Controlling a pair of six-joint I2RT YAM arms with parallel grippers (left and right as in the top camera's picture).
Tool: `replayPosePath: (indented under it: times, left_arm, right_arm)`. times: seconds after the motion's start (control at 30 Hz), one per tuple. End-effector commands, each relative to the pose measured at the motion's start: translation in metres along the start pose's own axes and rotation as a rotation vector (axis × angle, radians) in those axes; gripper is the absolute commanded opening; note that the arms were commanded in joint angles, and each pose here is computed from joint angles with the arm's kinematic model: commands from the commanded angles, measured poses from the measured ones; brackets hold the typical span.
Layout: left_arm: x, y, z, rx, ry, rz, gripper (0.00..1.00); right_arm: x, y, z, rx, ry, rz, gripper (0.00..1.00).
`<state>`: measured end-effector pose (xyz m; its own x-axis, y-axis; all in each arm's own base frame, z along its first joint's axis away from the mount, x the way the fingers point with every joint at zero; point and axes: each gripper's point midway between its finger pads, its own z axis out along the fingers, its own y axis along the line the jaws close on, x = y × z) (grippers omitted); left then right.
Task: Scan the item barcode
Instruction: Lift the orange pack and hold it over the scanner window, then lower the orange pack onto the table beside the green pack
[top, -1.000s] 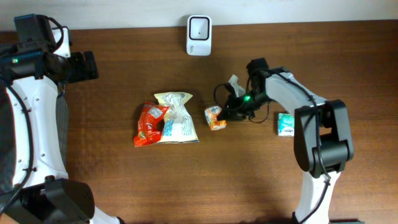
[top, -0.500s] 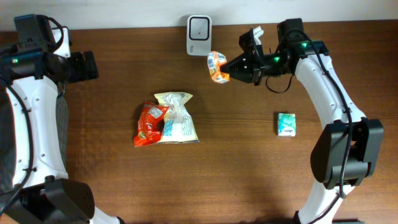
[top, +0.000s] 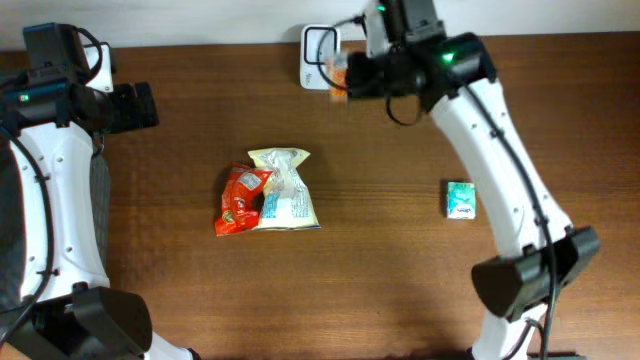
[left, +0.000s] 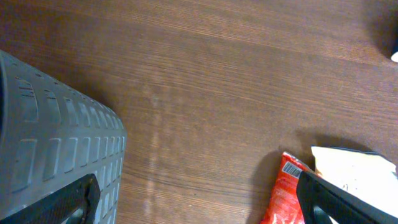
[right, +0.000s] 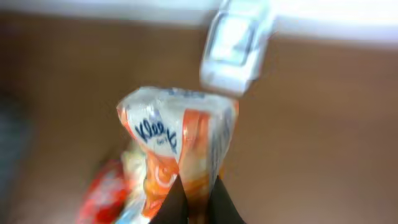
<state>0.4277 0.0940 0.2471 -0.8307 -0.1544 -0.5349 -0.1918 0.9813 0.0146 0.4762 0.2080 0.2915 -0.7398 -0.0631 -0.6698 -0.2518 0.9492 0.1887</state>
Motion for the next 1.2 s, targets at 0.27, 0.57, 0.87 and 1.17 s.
replayPosePath:
  times: [0.27,0.57,0.87,1.17]
  left_arm:
    - [-0.001,0.000,0.000,0.006,-0.002,0.013,0.99]
    - [-0.001,0.000,0.000,0.006,-0.002,0.013,0.99]
    - [-0.001,0.000,0.000,0.006,-0.002,0.013,0.99]
    - [-0.001,0.000,0.000,0.006,-0.002,0.013,0.99]
  right_arm:
    - [-0.088,-0.020,0.137,0.642,-0.352,-0.845,0.04]
    - [-0.037,-0.046,0.231,0.631,-0.215,-1.046,0.04]
    - [-0.036,-0.049,0.238,0.555,-0.225,-1.061,0.04]
    - [-0.031,-0.050,0.239,0.538,-0.199,-1.070,0.04]
